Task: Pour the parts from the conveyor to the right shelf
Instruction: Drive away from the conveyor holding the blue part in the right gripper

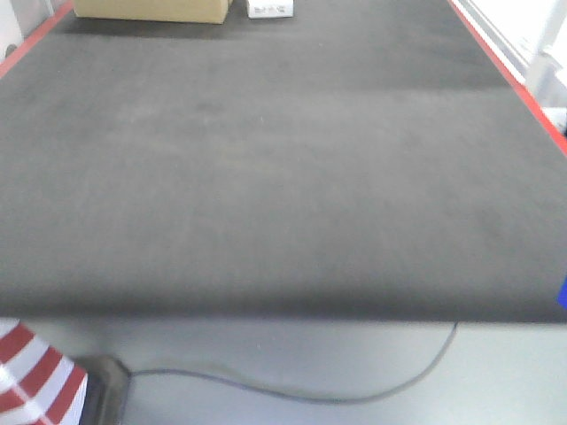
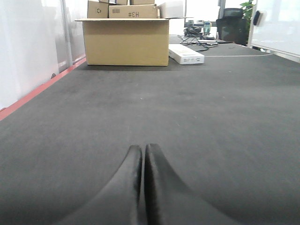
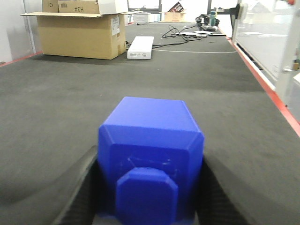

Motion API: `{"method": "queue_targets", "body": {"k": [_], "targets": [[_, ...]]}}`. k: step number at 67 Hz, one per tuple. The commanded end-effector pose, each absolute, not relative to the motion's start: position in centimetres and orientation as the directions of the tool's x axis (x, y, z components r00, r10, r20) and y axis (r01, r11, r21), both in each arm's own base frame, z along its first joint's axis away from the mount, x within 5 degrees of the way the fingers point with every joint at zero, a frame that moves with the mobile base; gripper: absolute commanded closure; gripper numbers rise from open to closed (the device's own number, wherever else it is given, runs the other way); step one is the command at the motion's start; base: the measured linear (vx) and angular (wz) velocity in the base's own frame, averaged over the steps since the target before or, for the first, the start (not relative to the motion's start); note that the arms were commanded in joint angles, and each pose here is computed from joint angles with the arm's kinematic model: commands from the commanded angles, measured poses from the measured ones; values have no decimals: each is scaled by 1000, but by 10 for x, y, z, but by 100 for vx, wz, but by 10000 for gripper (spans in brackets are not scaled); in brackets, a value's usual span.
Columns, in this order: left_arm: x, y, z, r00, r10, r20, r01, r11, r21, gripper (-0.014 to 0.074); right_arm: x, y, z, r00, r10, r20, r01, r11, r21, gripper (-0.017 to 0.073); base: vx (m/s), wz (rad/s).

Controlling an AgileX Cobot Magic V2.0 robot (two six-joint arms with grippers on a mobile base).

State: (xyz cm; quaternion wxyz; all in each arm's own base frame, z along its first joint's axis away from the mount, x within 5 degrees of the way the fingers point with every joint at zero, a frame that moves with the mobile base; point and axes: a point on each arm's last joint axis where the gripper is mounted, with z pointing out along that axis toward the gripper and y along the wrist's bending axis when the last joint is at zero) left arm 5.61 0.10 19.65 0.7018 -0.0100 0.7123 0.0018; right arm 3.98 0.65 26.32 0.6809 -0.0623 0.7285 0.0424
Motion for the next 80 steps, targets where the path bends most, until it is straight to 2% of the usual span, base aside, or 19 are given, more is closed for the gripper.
{"method": "queue_targets", "body": {"k": [1,58,80], "targets": [[54,1,212,88,-24,-996,-15,1000,-25,600,39,6,279,34,-35,-999,-140,989,-40,568,-47,-9],[54,1,212,88,-24,-996,-15,1000,-25,600,39,6,279,34,-35,-999,-142,989,-40,568,-38,1],[54,1,212,88,-24,-996,-15,1000,-25,600,39,6,279,34,-35,-999,-142,989,-40,568,-14,-38]]}}
